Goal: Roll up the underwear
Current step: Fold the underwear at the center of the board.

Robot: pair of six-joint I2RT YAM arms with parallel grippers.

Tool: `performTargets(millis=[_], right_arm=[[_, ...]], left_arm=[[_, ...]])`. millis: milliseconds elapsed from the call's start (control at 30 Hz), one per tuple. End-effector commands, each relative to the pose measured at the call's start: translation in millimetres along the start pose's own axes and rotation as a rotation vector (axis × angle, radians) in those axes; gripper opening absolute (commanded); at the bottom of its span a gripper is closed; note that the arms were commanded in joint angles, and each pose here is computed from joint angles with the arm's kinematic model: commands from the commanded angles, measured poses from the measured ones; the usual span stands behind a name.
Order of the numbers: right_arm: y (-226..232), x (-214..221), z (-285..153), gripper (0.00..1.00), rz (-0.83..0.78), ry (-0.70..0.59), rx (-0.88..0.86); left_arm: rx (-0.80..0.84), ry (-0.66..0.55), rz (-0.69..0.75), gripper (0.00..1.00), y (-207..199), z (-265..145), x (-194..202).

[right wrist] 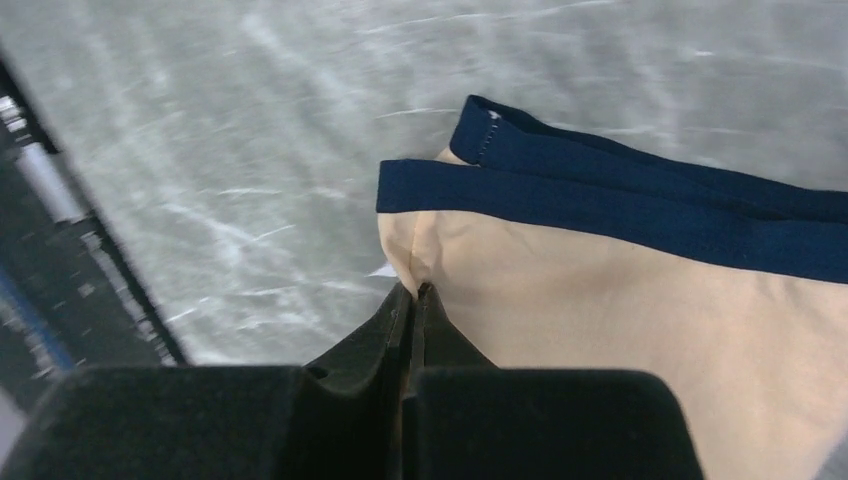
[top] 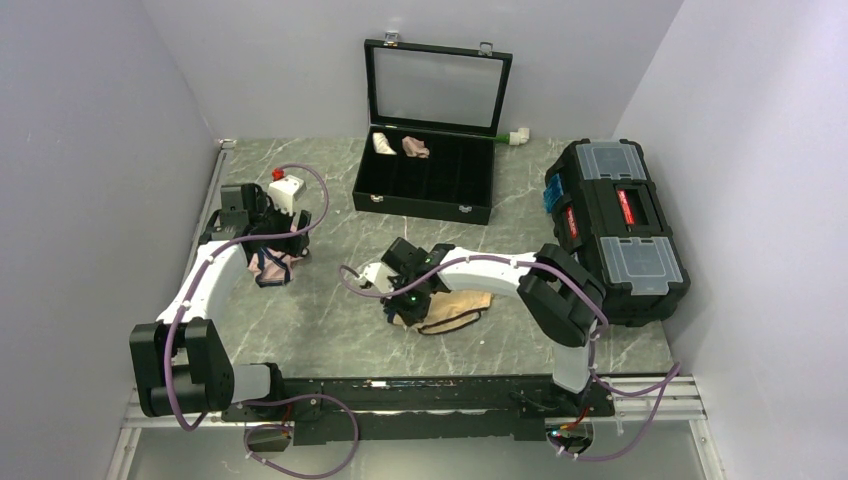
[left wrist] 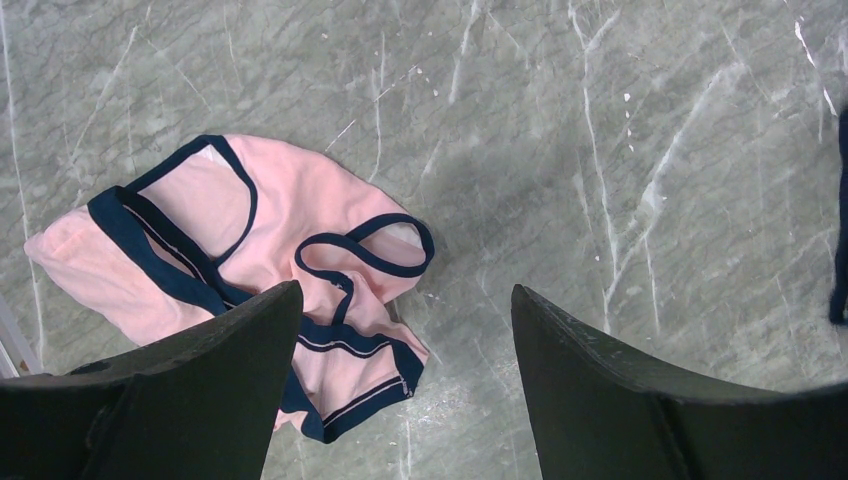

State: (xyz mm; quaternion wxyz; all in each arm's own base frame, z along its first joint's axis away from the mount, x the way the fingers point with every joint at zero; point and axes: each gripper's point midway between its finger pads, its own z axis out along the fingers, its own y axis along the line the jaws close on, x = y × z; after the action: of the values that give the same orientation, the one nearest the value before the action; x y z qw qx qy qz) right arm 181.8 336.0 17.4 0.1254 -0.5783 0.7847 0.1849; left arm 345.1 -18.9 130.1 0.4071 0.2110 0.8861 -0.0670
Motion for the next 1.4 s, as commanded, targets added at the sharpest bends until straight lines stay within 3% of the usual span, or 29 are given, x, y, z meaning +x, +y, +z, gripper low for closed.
performTargets(millis=[0, 267, 500, 733, 967, 1367], right_arm=[[47.0, -6.4, -12.7, 0.0, -0.013, -0.021, -0.29], [64.0, -25.0, -54.2, 0.0, 0.007, -0.121, -0.563], [41.3, -30.8, -76.0, 0.0, 0.094, -0.126, -0.724], [9.1, -26.7, -69.7, 0.0, 0.181, -0.12, -0.795], [-16.2, -20.7, -61.4, 0.0, 0.224, -0.122, -0.815], [-34.7, -24.5, -57.5, 0.0, 0.254, -0.13, -0.82]], left_arm=[[-0.007, -0.022, 0.002, 0.82, 4.0, -1.6, -8.5], [0.012, -0.025, -0.001, 0.82, 0.6, -1.0, -8.8], [0.035, -0.031, 0.002, 0.82, -2.4, 0.9, -10.6], [0.134, -0.072, 0.036, 0.82, -21.7, -1.7, -12.6], [0.316, -0.173, 0.155, 0.81, -66.7, -15.2, -12.6], [0.629, -0.185, 0.472, 0.86, -185.8, -25.8, -4.1]])
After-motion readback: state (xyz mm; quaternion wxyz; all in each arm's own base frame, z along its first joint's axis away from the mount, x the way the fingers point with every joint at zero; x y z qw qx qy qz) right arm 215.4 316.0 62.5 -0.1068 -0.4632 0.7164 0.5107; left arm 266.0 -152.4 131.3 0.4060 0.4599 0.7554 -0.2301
